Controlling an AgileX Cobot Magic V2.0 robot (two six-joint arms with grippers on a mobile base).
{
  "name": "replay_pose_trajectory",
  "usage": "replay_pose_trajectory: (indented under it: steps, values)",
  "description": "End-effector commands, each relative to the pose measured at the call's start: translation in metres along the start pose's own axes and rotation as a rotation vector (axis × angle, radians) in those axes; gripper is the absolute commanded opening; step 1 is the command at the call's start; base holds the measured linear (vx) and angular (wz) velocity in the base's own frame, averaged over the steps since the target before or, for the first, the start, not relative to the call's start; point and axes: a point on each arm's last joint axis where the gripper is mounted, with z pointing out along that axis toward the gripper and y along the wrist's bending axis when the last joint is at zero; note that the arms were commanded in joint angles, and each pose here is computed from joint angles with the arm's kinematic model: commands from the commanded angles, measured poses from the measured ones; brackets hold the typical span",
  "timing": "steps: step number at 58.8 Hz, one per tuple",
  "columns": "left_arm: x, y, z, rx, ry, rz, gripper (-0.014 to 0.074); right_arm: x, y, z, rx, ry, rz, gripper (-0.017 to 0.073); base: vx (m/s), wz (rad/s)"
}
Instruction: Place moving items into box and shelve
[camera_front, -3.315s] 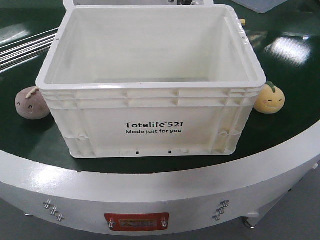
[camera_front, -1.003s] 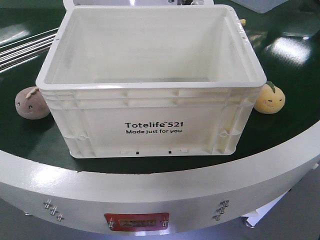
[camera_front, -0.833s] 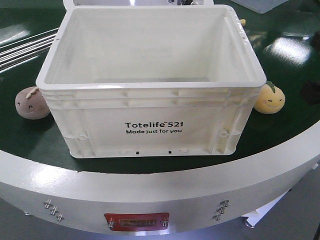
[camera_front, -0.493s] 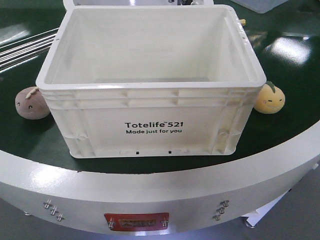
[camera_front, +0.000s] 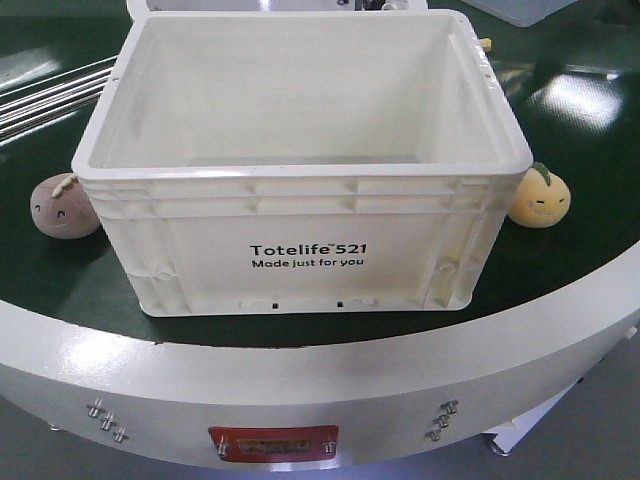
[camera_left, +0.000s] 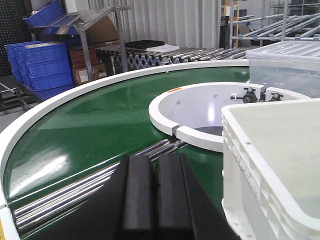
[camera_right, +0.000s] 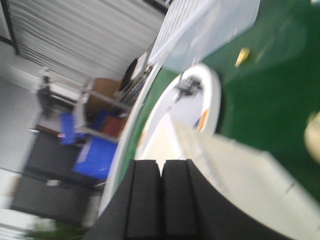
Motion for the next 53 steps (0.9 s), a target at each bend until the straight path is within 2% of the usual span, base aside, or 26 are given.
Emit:
replay_pose_trajectory:
  steps: [1,2,3,5,6,7,9,11,13,14,16,18,19,20,22,23,24,25,27,28,29,31,34,45,49,53]
  values:
    - [-0.018,0.001,-0.001,-0.001,-0.105,-0.005,-0.0012,0.0,0.018,-0.002,-0.097,0.067,0.311,0.0004,0.0,0.0]
    - [-0.018,0.001,-0.001,-0.001,-0.104,-0.005,-0.0012,0.001,0.018,-0.002,-0.1,0.081,0.394,0.0004,0.0,0.0]
    - [-0.018,0.001,-0.001,-0.001,-0.104,-0.005,-0.0012,0.001,0.019,-0.002,-0.104,0.09,0.45,0.0004,0.0,0.0]
    - [-0.018,0.001,-0.001,-0.001,-0.104,-0.005,-0.0012,0.002,0.021,-0.003,-0.116,0.116,0.62,0.0004,0.0,0.0]
    - [-0.018,0.001,-0.001,-0.001,-0.104,-0.005,-0.0012,0.002,0.022,-0.003,-0.122,0.124,0.674,0.0004,0.0,0.0]
    - [-0.018,0.001,-0.001,-0.001,-0.104,-0.005,-0.0012,0.002,0.023,-0.003,-0.135,0.134,0.752,0.0004,0.0,0.0]
    - [-0.018,0.001,-0.001,-0.001,-0.104,-0.005,-0.0012,0.001,0.027,-0.004,-0.17,0.148,0.854,0.0004,0.0,0.0]
    - [-0.018,0.001,-0.001,-0.001,-0.103,-0.005,-0.0012,-0.001,0.031,-0.005,-0.222,0.154,0.903,0.0004,0.0,0.0]
    - [-0.018,0.001,-0.001,-0.001,-0.102,-0.005,-0.0012,-0.004,0.037,-0.006,-0.303,0.149,0.877,0.0004,0.0,0.0]
    - [-0.018,0.001,-0.001,-0.001,-0.101,-0.005,-0.0012,-0.005,0.039,-0.007,-0.333,0.144,0.85,0.0004,0.0,0.0]
    - [-0.018,0.001,-0.001,-0.001,-0.1,-0.005,-0.0012,-0.007,0.044,-0.008,-0.401,0.124,0.755,0.0004,0.0,0.0]
    - [-0.018,0.001,-0.001,-0.001,-0.1,-0.005,-0.0012,-0.008,0.048,-0.007,-0.464,0.093,0.611,0.0004,0.0,0.0]
    - [-0.018,0.001,-0.001,-0.001,-0.1,-0.005,-0.0012,-0.009,0.051,-0.007,-0.5,0.07,0.501,0.0004,0.0,0.0]
    - [-0.018,0.001,-0.001,-0.001,-0.1,-0.005,-0.0012,-0.009,0.053,-0.008,-0.525,0.052,0.42,0.0004,0.0,0.0]
    - [-0.018,0.001,-0.001,-0.001,-0.1,-0.005,-0.0012,-0.007,0.057,-0.008,-0.579,-0.005,0.15,0.0005,0.0,0.0]
    - [-0.018,0.001,-0.001,-0.001,-0.1,-0.005,-0.0012,-0.007,0.059,-0.009,-0.598,-0.026,0.056,0.0005,0.0,0.0]
    - [-0.018,0.001,-0.001,-0.001,-0.1,-0.005,-0.0012,-0.006,0.061,-0.011,-0.625,-0.059,-0.084,0.0005,0.0,0.0]
    - [-0.018,0.001,-0.001,-0.001,-0.1,-0.005,-0.0012,-0.005,0.062,-0.012,-0.645,-0.081,-0.175,0.0005,0.0,0.0]
    - [-0.018,0.001,-0.001,-0.001,-0.1,-0.005,-0.0012,-0.002,0.064,-0.013,-0.669,-0.138,-0.433,0.0005,0.0,0.0]
    - [-0.018,0.001,-0.001,-0.001,-0.1,-0.005,-0.0012,-0.001,0.065,-0.014,-0.675,-0.145,-0.483,0.0005,0.0,0.0]
    - [-0.018,0.001,-0.001,-0.001,-0.1,-0.005,-0.0012,0.001,0.065,-0.014,-0.675,-0.173,-0.602,0.0005,0.0,0.0]
    - [-0.018,0.001,-0.001,-0.001,-0.1,-0.005,-0.0012,0.002,0.065,-0.015,-0.676,-0.195,-0.702,0.0005,0.0,0.0]
    - [-0.018,0.001,-0.001,-0.001,-0.1,-0.005,-0.0012,0.003,0.064,-0.014,-0.661,-0.203,-0.775,0.0005,0.0,0.0]
    - [-0.018,0.001,-0.001,-0.001,-0.1,-0.005,-0.0012,0.004,0.052,-0.006,-0.507,-0.163,-0.898,0.0005,0.0,0.0]
    - [-0.018,0.001,-0.001,-0.001,-0.1,-0.005,-0.0012,0.004,0.051,-0.005,-0.498,-0.165,-0.924,0.0005,0.0,0.0]
    - [-0.018,0.001,-0.001,-0.001,-0.1,-0.005,-0.0012,0.004,0.051,-0.005,-0.496,-0.18,-0.98,0.0005,0.0,0.0]
